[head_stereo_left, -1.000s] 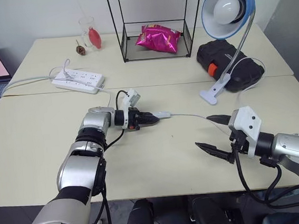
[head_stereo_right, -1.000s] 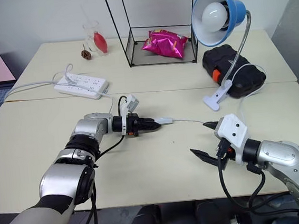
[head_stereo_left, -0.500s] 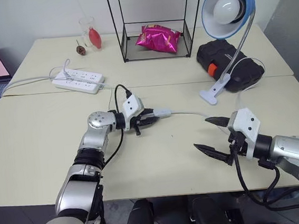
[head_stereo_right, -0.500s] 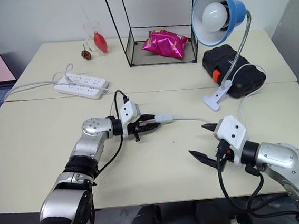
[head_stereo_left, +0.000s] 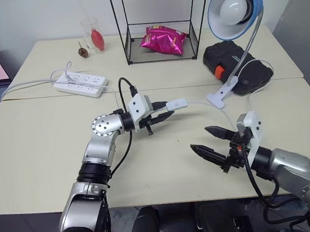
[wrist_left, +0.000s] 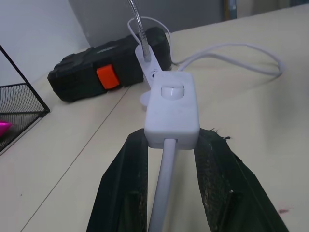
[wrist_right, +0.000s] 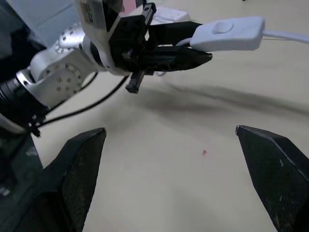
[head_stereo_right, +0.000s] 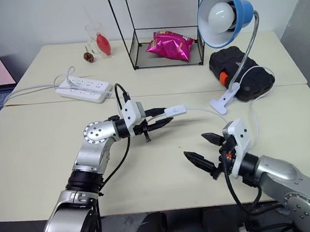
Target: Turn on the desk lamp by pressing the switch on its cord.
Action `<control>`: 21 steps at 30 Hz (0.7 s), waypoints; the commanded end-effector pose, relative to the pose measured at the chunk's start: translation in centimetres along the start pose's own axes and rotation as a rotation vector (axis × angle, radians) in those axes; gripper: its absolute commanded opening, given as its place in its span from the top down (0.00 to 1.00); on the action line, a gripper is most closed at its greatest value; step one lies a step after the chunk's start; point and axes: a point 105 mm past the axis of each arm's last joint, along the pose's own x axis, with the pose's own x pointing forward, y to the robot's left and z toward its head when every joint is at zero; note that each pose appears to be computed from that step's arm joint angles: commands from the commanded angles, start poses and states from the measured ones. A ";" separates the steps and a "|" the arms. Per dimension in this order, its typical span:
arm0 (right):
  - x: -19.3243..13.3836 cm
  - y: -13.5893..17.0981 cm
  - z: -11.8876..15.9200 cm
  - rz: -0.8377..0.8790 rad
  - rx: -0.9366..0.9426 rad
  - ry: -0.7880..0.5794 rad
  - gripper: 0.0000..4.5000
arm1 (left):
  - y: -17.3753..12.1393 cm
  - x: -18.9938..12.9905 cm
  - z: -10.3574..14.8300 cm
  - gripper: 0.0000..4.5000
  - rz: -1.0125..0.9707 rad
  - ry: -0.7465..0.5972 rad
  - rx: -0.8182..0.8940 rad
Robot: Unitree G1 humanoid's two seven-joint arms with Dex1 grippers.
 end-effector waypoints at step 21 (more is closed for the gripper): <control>7.6 -1.2 4.1 0.019 0.739 -0.340 0.00 | -0.4 -0.6 2.8 0.77 0.061 -0.051 -0.074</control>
